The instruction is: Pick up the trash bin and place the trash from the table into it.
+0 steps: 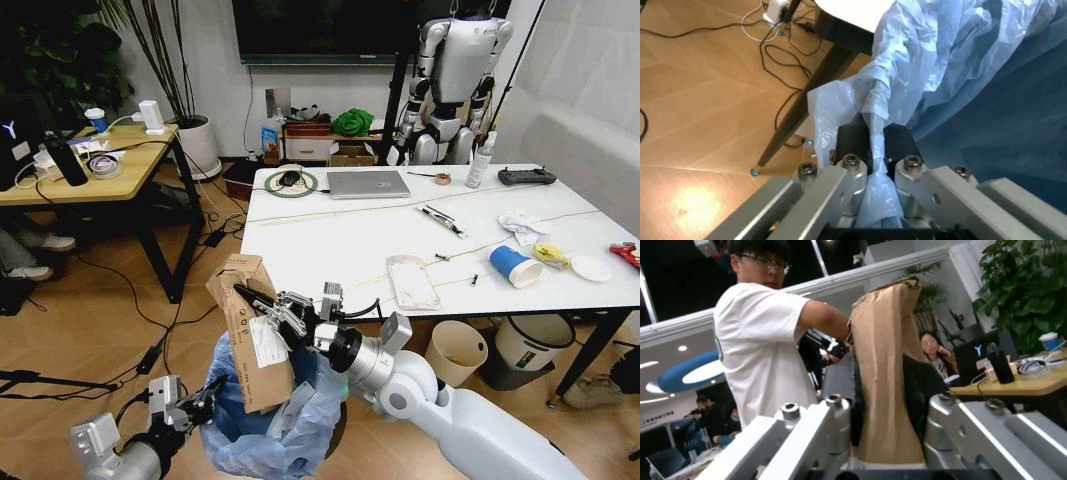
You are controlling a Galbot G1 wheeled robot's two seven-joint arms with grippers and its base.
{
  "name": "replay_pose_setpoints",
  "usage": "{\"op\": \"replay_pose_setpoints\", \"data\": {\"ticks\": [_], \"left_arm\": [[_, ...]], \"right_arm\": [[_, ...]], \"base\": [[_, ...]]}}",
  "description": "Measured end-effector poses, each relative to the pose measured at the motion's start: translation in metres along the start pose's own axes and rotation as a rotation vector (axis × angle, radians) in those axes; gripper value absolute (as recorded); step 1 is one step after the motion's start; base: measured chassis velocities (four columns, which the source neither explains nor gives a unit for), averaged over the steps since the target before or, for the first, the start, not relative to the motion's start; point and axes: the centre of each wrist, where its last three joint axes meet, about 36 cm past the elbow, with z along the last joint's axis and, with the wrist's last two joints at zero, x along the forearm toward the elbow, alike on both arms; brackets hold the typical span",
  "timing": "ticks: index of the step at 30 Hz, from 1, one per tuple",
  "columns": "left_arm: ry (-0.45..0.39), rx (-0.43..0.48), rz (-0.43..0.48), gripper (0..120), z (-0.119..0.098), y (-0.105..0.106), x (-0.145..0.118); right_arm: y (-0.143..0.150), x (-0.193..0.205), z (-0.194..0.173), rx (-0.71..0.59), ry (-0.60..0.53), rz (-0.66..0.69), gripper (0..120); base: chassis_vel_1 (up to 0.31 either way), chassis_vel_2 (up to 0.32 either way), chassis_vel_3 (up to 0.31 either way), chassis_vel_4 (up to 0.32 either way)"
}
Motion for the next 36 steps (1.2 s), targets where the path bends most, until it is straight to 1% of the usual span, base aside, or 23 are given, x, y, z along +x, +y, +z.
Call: {"op": "replay_pose_setpoints", "data": {"ticks": [3,4,5,6,7,8,10,13,14,15,18,21,25,28,29,30,32,34,36], "left_arm": [[0.0,0.0,-0.001,0,0.0,0.0,0.0],[0.0,0.0,-0.001,0,0.0,0.0,0.0],[0.0,0.0,-0.002,0,0.0,0.0,0.0],[0.0,0.0,-0.002,0,0.0,0.0,0.0],[0.0,0.0,-0.002,0,0.0,0.0,0.0],[-0.001,0.0,-0.002,0,0.0,0.0,-0.001],[-0.001,0.003,-0.002,0,0.0,0.0,-0.001],[0.0,0.006,-0.003,0,0.001,0.0,0.0],[0.0,0.007,-0.003,0,0.001,0.0,0.0],[0.0,0.007,-0.003,0,0.001,0.0,0.0],[-0.003,0.007,-0.003,0,0.001,-0.001,0.001],[-0.006,0.008,-0.004,0,0.002,-0.002,0.001],[-0.006,0.005,-0.005,0,0.003,-0.003,0.002],[-0.004,-0.005,-0.006,0,0.007,-0.004,0.0],[-0.001,-0.007,-0.009,0,0.01,-0.004,-0.001],[-0.001,-0.007,-0.009,0,0.01,-0.004,-0.001],[0.005,-0.007,-0.008,0,0.013,-0.004,-0.003],[0.012,-0.006,-0.005,0,0.017,-0.005,-0.005],[0.018,-0.006,0.0,0,0.019,-0.005,-0.007]], "right_arm": [[0.0,0.001,0.001,0.002,0.001,0.003,31],[0.0,0.001,0.001,0.002,0.001,0.003,32],[0.0,0.002,0.001,0.003,0.0,0.005,41],[0.0,0.003,0.002,0.003,0.0,0.006,44],[0.0,0.003,0.002,0.003,0.0,0.006,44],[0.0,0.003,0.002,0.003,0.0,0.006,48],[0.002,0.005,0.002,0.004,0.001,0.007,59],[0.003,0.006,0.003,0.003,0.002,0.004,69],[0.004,0.007,0.003,0.003,0.002,0.004,76],[0.004,0.007,0.003,0.003,0.002,0.004,76],[0.006,0.007,0.001,0.005,0.0,-0.001,88],[0.008,0.007,-0.001,0.009,-0.001,-0.005,95],[0.007,0.008,-0.006,0.019,-0.008,0.003,97],[-0.001,0.01,-0.023,0.067,-0.037,0.099,98],[-0.008,0.012,-0.036,0.101,-0.048,0.182,98],[-0.008,0.012,-0.036,0.101,-0.048,0.182,98],[-0.021,0.022,-0.059,0.145,-0.044,0.338,100],[-0.038,0.044,-0.087,0.203,-0.032,0.543,100],[-0.049,0.069,-0.112,0.268,0.003,0.748,100]], "base": [[0.0,0.0,0.0,0.0],[0.0,0.0,0.0,0.0],[0.0,0.0,0.0,0.0],[0.0,0.0,0.0,0.0],[0.0,0.0,0.0,0.0],[0.0,0.0,0.0,0.0],[0.0,0.0,0.0,0.0],[0.0,0.0,0.0,0.0],[0.0,0.0,0.0,0.0],[0.0,0.0,0.0,0.0],[0.0,0.0,0.0,0.0],[0.0,0.0,0.0,0.0],[0.0,0.0,0.0,0.0],[0.0,0.0,0.0,0.0],[0.0,0.0,0.0,0.0],[0.0,0.0,0.0,0.0],[0.0,0.0,0.0,0.0],[0.0,0.0,0.0,0.0],[0.0,0.0,0.0,0.0]]}}
